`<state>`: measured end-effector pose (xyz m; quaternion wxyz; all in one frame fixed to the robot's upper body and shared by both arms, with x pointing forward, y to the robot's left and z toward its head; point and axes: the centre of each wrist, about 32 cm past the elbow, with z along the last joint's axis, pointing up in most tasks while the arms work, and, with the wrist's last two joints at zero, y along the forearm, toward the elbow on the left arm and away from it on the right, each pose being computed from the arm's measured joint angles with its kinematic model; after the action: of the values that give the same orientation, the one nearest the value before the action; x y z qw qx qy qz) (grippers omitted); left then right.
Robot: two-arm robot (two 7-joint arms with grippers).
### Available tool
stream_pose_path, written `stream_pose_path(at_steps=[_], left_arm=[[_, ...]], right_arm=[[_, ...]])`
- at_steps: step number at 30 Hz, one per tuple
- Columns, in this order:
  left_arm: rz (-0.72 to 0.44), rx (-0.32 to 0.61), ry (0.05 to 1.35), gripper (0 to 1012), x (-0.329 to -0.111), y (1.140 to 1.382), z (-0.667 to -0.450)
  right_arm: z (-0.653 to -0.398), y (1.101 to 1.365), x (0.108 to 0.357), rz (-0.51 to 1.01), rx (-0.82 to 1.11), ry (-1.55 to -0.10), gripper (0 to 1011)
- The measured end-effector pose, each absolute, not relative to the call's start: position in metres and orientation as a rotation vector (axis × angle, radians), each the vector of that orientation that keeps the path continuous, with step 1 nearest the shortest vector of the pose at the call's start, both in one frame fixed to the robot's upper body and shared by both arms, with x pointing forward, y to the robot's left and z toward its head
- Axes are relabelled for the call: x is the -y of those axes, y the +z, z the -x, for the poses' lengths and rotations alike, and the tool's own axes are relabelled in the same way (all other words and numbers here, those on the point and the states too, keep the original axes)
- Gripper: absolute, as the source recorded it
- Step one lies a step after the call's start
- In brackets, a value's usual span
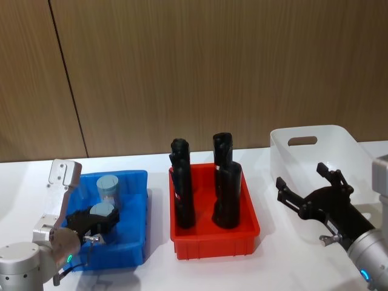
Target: Pick the cotton swabs from the blue box and place them into the white box.
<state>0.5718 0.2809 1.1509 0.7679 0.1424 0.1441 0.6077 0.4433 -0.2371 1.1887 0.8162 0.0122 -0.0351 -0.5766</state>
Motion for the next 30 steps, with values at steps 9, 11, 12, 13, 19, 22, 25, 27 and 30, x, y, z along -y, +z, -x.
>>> stream_pose_path(at_steps=[9, 11, 12, 13, 19, 22, 25, 27, 30], left_arm=[[-0.316, -0.312, 1.326, 669, -0.282, 1.149, -0.572], [-0.318, -0.311, 1.330, 669, -0.282, 1.149, -0.572], [-0.318, -0.311, 1.331, 669, -0.282, 1.148, -0.572], [-0.318, -0.309, 1.333, 669, -0.283, 1.148, -0.571], [-0.317, -0.291, 1.339, 669, -0.284, 1.150, -0.569], [-0.307, -0.269, 1.339, 669, -0.284, 1.154, -0.568], [-0.297, -0.246, 1.337, 669, -0.283, 1.157, -0.567], [-0.283, -0.214, 1.334, 669, -0.283, 1.163, -0.565], [-0.266, -0.177, 1.323, 670, -0.282, 1.170, -0.564]], right_arm=[[-0.443, 1.189, 0.237, -0.026, 0.075, -1.229, 1002], [-0.443, 1.189, 0.237, -0.026, 0.075, -1.229, 1002], [-0.443, 1.189, 0.237, -0.026, 0.075, -1.229, 1002], [-0.443, 1.189, 0.237, -0.026, 0.075, -1.229, 1001], [-0.443, 1.189, 0.237, -0.026, 0.075, -1.230, 1002], [-0.443, 1.189, 0.237, -0.026, 0.075, -1.229, 1002], [-0.443, 1.189, 0.237, -0.026, 0.075, -1.229, 1002], [-0.443, 1.189, 0.237, -0.026, 0.075, -1.229, 1001], [-0.443, 1.189, 0.237, -0.026, 0.075, -1.229, 1001]])
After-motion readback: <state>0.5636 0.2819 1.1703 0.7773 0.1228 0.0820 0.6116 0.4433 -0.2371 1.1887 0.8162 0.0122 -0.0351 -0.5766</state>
